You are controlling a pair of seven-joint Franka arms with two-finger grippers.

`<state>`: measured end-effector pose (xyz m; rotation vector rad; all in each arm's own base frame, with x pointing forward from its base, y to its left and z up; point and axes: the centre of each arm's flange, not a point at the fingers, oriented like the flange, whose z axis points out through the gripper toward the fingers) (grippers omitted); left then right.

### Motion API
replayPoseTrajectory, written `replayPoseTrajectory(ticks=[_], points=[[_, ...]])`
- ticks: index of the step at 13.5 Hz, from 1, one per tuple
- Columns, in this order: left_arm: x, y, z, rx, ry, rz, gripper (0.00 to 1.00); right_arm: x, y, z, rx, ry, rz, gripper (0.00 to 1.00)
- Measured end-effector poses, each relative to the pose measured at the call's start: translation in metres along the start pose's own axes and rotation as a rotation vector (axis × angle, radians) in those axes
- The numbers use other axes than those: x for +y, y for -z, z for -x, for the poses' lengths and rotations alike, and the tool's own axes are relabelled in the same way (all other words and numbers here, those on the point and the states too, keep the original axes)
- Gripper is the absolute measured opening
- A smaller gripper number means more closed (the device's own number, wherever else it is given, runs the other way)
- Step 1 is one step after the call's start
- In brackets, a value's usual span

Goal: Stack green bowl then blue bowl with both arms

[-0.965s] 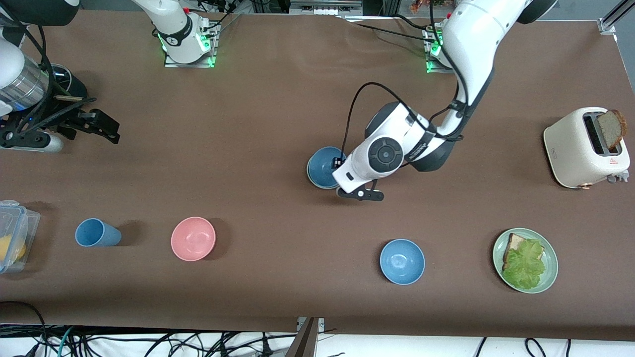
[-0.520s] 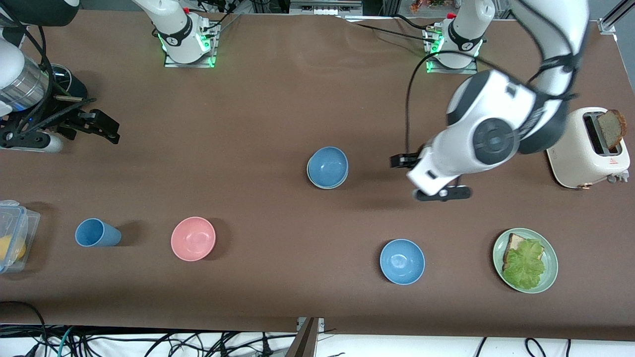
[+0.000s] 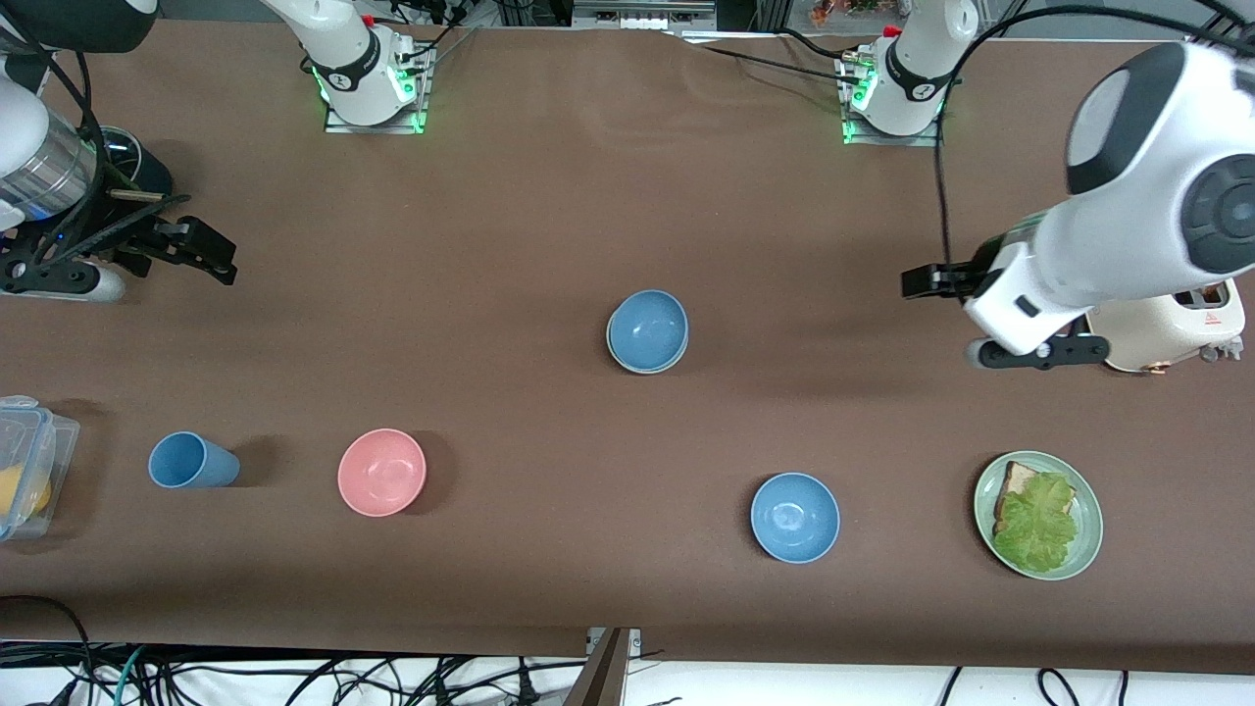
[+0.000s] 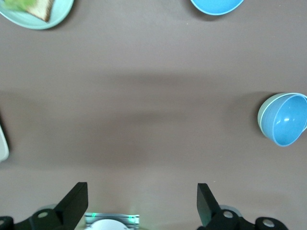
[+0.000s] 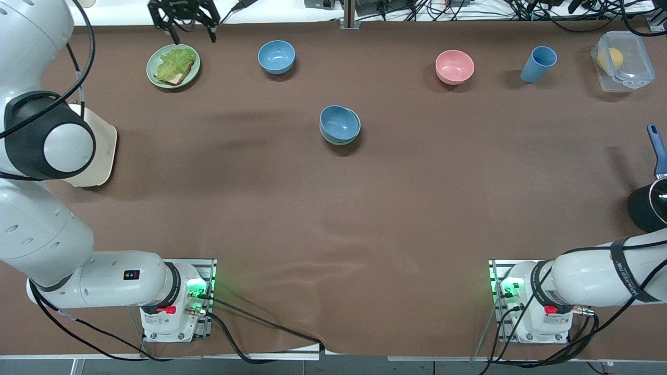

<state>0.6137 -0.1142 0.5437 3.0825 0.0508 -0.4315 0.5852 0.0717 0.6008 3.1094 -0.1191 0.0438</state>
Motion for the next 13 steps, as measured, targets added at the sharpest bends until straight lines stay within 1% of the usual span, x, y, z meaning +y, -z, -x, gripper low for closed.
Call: replayPoseTrajectory(ticks=[3,5,6,9,13], points=[[-0.049,0.025,0.021,0.057,-0.014,-0.015,1.00,0.000,0.000,0.000,-0.001,0.000,0.000,1.00],[-0.066,0.026,0.041,0.146,-0.014,-0.023,1.00,0.000,0.000,0.000,-0.001,0.000,0.000,1.00],[-0.066,0.021,0.052,0.174,-0.023,-0.028,1.00,0.000,0.000,0.000,0.000,0.000,0.000,1.00],[-0.055,0.010,0.071,0.188,-0.050,-0.042,1.00,-0.001,0.000,0.000,0.001,0.001,0.000,1.00],[-0.060,0.004,0.067,0.170,-0.041,-0.041,1.00,-0.001,0.001,0.000,0.002,0.002,-0.001,1.00]])
